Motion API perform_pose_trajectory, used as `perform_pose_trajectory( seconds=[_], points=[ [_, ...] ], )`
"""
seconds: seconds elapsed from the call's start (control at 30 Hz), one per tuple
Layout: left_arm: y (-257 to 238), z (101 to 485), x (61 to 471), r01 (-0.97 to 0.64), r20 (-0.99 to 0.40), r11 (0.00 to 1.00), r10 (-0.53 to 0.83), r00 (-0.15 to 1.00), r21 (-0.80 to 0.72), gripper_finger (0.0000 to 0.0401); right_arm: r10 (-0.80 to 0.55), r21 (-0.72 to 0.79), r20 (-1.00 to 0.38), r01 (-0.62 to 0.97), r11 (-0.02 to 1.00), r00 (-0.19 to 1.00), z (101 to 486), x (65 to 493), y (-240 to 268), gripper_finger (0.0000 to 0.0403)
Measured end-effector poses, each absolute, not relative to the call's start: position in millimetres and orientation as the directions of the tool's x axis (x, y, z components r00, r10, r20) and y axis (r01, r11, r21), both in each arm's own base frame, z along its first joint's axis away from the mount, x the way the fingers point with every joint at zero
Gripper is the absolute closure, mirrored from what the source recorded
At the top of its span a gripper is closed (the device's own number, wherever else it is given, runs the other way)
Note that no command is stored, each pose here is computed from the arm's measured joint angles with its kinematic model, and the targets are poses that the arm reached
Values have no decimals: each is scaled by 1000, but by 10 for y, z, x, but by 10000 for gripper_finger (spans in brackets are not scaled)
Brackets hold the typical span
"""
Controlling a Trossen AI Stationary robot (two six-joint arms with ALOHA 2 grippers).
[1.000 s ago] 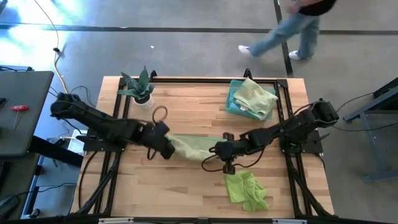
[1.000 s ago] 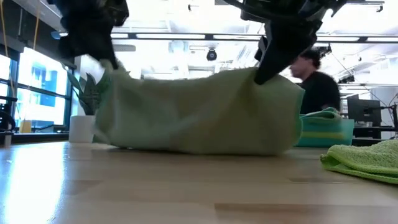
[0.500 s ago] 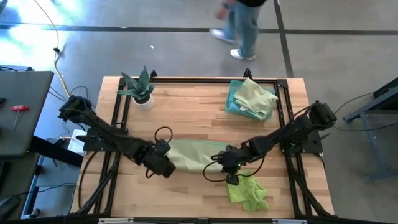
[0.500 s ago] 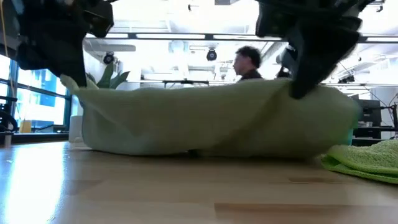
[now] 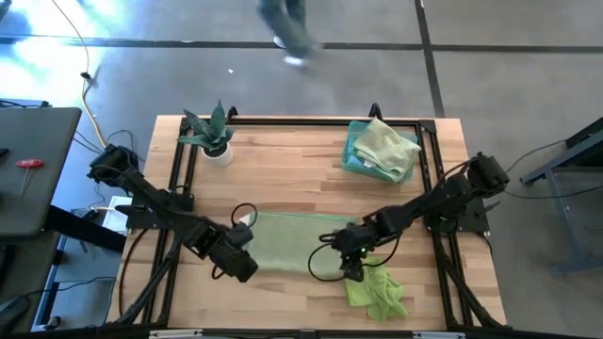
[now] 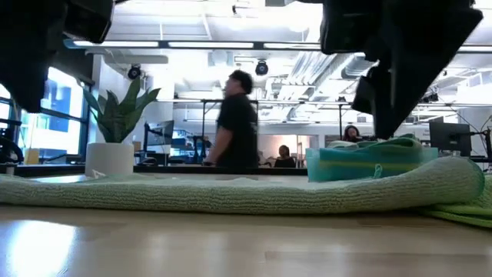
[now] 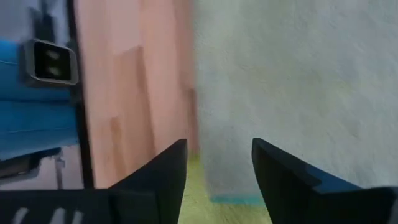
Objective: Fold microfiber towels
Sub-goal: Fold the green microfiber cloth
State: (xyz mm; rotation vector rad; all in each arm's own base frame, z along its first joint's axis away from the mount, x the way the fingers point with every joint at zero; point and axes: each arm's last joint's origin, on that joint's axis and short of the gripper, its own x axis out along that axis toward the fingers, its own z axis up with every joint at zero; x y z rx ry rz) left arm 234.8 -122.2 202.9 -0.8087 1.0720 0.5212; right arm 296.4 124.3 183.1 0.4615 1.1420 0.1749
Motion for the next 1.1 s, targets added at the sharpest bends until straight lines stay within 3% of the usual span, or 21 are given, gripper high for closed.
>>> perform_pose_trajectory(
  seconds=[0.2, 0.47, 0.57, 0.7, 0.77, 1.1],
  points=[
    [-1179, 2070, 2492, -576, -815, 776, 146, 560, -257, 288, 316, 422, -869, 236, 875, 381, 1779, 2873, 1219, 228],
    [-1087, 2006, 2590, -516, -774, 853, 269, 574, -86, 288, 298, 442, -873, 370, 817, 385, 1730, 2447, 1094, 231],
    [-1033, 1964, 2606, -481, -769, 876, 280, 574, -39, 288, 279, 522, -825, 475, 708, 490, 1743, 2278, 984, 231],
    [-912, 1747, 2621, -432, -757, 896, 213, 618, -101, 288, 183, 614, -782, 682, 398, 596, 1580, 2121, 853, 231],
    [-857, 1665, 2622, -431, -734, 891, 199, 650, -140, 288, 165, 634, -771, 716, 292, 615, 1510, 2094, 843, 230],
    [-719, 1396, 2488, -410, -728, 904, 200, 656, -122, 288, 87, 599, -801, 791, 128, 592, 1389, 2287, 928, 208]
  ],
)
